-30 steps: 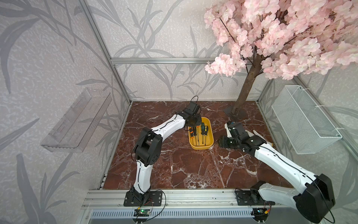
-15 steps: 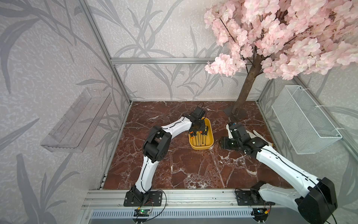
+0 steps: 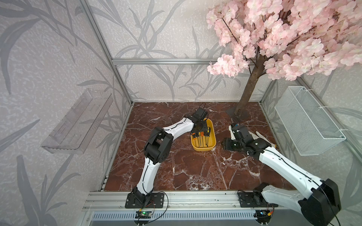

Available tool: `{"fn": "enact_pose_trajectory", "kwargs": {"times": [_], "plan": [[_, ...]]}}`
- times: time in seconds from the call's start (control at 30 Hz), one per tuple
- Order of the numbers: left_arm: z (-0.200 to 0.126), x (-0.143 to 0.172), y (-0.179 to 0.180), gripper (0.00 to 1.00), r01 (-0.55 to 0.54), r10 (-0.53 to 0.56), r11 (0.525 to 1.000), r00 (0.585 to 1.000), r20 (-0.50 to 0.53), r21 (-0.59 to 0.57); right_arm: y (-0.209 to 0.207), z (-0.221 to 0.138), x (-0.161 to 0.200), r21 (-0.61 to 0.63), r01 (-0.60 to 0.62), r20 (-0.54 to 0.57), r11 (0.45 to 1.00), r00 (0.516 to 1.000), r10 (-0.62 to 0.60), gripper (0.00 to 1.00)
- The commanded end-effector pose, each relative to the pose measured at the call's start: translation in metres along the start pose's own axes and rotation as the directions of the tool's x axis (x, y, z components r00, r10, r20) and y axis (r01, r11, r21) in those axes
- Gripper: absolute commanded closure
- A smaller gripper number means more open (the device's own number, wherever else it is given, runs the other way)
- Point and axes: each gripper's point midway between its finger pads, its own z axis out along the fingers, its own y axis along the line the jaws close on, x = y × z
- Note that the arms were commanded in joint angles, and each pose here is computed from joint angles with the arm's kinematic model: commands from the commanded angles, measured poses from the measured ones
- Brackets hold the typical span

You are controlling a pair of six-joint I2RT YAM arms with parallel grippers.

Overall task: Put the screwdriver on the desktop into the storage box
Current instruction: Place the screwdriver in the storage box, then reset both arms

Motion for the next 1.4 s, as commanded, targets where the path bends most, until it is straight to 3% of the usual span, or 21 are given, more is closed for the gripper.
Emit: {"fn": "enact_pose_trajectory", "kwargs": {"times": [0.0, 0.3, 0.4, 0.43, 0.47, 0.53, 0.6, 0.77, 0.93, 1.07, 1.23, 1.37], "plan": [[-0.037, -0.015, -0.007, 0.47, -0.027, 0.027, 1.0, 0.998, 0.065, 0.006, 0.002, 0.0, -0.007, 0.005, -0.004, 0.006, 1.0, 1.0, 0.004, 0.42], [-0.089, -0.023, 0.008, 0.38, -0.078, 0.083, 0.996, 0.983, 0.166, -0.041, 0.017, 0.002, -0.035, -0.004, 0.03, 0.039, 1.0, 0.999, -0.03, 0.38], [-0.105, -0.023, 0.02, 0.29, -0.076, 0.09, 0.994, 0.975, 0.203, -0.075, 0.018, 0.001, -0.049, -0.008, 0.023, 0.065, 1.0, 0.998, -0.023, 0.33], [-0.11, -0.024, 0.025, 0.28, -0.078, 0.096, 0.993, 0.972, 0.214, -0.09, 0.018, 0.0, -0.055, -0.011, 0.018, 0.075, 1.0, 0.997, -0.017, 0.25], [-0.115, -0.025, 0.031, 0.22, -0.077, 0.1, 0.991, 0.969, 0.227, -0.109, 0.018, -0.001, -0.061, -0.012, 0.016, 0.084, 1.0, 0.996, -0.015, 0.01], [-0.122, -0.027, 0.047, 0.04, -0.065, 0.104, 0.985, 0.964, 0.246, -0.162, 0.017, -0.003, -0.074, -0.003, 0.017, 0.103, 1.0, 0.995, -0.017, 0.01], [-0.132, -0.031, 0.065, 0.0, -0.046, 0.101, 0.976, 0.962, 0.255, -0.214, 0.015, -0.005, -0.088, 0.006, 0.018, 0.124, 1.0, 0.992, -0.019, 0.01], [-0.164, -0.046, 0.103, 0.0, 0.006, 0.092, 0.958, 0.94, 0.328, -0.286, -0.001, -0.012, -0.123, 0.04, -0.008, 0.193, 0.999, 0.981, 0.0, 0.01], [-0.213, -0.067, 0.151, 0.0, 0.116, 0.053, 0.948, 0.861, 0.505, -0.298, -0.032, -0.015, -0.147, 0.092, -0.067, 0.258, 0.993, 0.965, 0.041, 0.01], [-0.24, -0.067, 0.188, 0.0, 0.174, 0.038, 0.937, 0.812, 0.582, -0.304, -0.052, -0.02, -0.155, 0.127, -0.088, 0.294, 0.988, 0.955, 0.047, 0.01], [-0.246, -0.058, 0.231, 0.0, 0.219, 0.05, 0.897, 0.813, 0.58, -0.385, -0.076, -0.023, -0.159, 0.2, -0.086, 0.343, 0.976, 0.939, 0.013, 0.01], [-0.247, -0.049, 0.261, 0.0, 0.251, 0.073, 0.876, 0.775, 0.627, -0.411, -0.099, -0.034, -0.164, 0.314, -0.083, 0.446, 0.946, 0.892, -0.07, 0.01]]}}
